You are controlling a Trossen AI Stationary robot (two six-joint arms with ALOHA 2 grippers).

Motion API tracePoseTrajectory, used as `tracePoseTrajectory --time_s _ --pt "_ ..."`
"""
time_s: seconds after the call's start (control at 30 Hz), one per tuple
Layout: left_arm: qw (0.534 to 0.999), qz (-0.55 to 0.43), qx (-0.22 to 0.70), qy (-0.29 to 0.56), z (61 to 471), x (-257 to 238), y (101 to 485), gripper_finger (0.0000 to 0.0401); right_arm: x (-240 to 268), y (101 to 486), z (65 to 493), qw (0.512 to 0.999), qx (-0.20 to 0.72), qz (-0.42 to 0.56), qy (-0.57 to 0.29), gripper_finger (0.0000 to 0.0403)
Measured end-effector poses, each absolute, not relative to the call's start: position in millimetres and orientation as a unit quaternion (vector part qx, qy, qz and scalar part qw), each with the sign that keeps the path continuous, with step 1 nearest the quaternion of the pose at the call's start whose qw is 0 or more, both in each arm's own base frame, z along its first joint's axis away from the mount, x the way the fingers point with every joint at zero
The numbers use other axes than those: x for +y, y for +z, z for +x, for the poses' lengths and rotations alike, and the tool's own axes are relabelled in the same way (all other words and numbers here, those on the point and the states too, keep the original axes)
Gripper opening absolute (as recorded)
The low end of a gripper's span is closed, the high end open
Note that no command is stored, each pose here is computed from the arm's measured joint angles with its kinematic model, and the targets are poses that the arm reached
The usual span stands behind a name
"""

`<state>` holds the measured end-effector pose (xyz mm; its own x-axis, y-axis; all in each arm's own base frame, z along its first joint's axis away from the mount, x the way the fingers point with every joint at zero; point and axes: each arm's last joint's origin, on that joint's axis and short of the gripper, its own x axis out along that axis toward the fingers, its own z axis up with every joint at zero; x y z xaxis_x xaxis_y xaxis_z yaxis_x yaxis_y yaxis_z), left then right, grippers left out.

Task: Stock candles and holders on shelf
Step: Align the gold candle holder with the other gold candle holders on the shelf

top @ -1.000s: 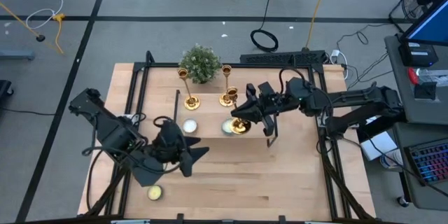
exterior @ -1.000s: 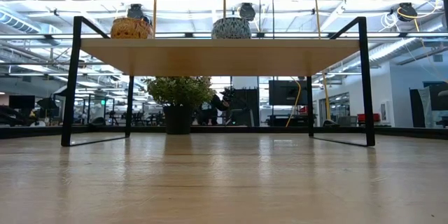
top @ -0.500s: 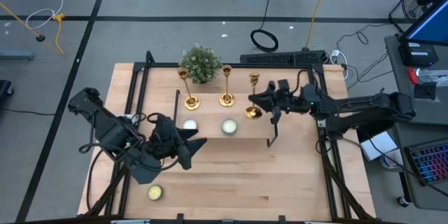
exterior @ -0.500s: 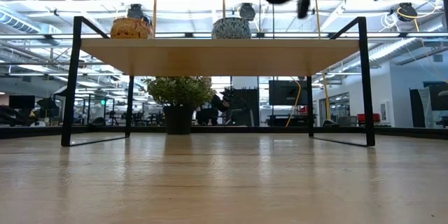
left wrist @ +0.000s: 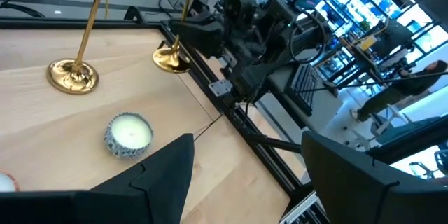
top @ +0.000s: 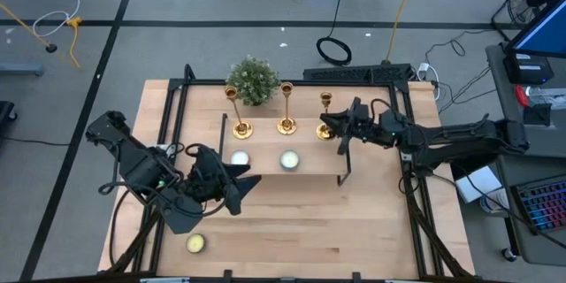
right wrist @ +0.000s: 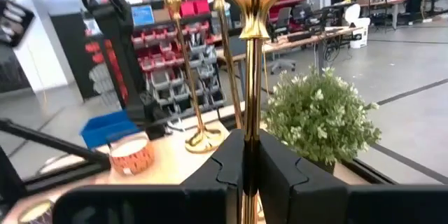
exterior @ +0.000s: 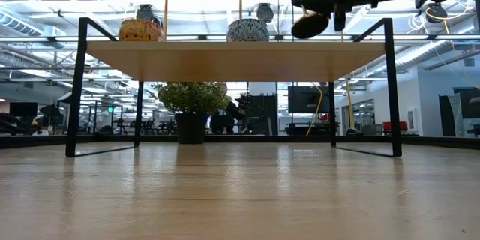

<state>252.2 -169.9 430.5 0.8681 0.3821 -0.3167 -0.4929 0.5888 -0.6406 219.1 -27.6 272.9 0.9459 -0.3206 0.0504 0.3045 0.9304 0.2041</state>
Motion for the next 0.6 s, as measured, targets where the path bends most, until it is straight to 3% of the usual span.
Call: tracePoseTrajectory --time_s 0.33,0.6 --pt "0.888 -0.379 0.07 0.249 252 -170 431 0.0269 -29 267 230 0.981 -0.047 0.085 -0.167 0.0017" --pt "0.888 -0.381 0.069 0.249 252 -170 431 0.0269 -35 260 232 0.955 -0.044 0.117 -0.268 0.0012"
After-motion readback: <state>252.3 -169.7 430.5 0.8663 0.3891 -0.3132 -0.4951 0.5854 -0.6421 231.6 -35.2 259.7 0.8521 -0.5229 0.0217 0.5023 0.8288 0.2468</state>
